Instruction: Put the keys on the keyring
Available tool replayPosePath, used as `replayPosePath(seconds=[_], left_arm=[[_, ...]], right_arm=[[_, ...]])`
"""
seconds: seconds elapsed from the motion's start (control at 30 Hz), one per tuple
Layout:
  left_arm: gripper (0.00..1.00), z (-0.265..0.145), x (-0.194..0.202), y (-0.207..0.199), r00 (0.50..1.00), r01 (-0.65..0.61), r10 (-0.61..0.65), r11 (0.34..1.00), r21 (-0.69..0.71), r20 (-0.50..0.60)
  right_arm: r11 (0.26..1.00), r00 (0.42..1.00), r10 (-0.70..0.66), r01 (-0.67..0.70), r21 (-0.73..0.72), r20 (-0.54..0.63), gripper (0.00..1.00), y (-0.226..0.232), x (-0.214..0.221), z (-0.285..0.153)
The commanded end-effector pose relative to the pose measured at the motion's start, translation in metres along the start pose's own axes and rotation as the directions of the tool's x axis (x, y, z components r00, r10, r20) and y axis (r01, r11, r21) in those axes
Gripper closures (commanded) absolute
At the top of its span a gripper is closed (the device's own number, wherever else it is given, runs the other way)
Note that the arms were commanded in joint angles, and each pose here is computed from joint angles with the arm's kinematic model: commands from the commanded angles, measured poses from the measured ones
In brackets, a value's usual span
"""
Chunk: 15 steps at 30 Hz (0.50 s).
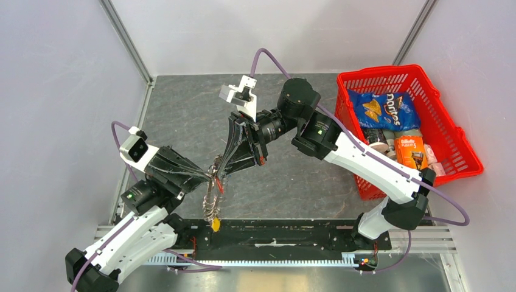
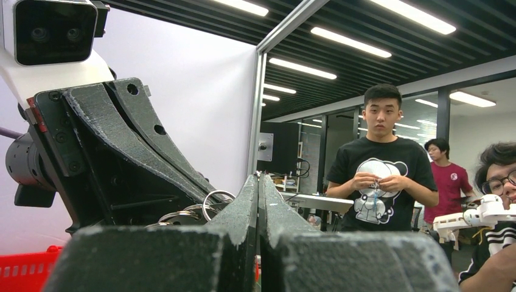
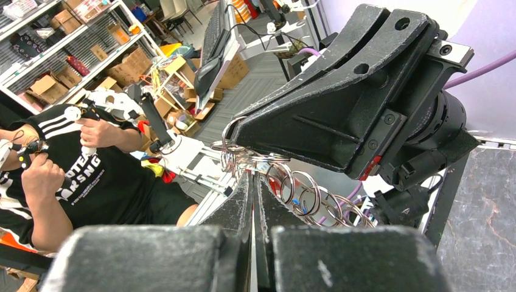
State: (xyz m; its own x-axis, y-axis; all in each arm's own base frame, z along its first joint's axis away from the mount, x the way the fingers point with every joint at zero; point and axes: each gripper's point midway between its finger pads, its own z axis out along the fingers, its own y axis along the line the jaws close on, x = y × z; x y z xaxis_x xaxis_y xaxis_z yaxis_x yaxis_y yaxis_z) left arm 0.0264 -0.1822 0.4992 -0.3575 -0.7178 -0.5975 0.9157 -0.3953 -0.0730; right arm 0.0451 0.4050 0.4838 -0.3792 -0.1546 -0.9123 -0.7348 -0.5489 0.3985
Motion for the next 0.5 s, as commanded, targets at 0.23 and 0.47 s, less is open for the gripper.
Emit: replayPosePath(seconds=[0.23,0.47], left_arm=[[0.98,0.0049,-0.0123,-0.0103,0.996,-0.073,0.071,0.997,0.032,0.050],[0.98,0.0046,-0.0135,-0.0085,0.995,-0.080,0.079,0.997,0.020,0.058]], right_arm=[[0.997,0.998,-0.056,0.056,-0.055,0.008,1.00,0.0209,-0.0091,0.0029],[0.996,0.998,-0.062,0.063,-0.056,0.012,1.00,0.0256,-0.0095,0.0029]])
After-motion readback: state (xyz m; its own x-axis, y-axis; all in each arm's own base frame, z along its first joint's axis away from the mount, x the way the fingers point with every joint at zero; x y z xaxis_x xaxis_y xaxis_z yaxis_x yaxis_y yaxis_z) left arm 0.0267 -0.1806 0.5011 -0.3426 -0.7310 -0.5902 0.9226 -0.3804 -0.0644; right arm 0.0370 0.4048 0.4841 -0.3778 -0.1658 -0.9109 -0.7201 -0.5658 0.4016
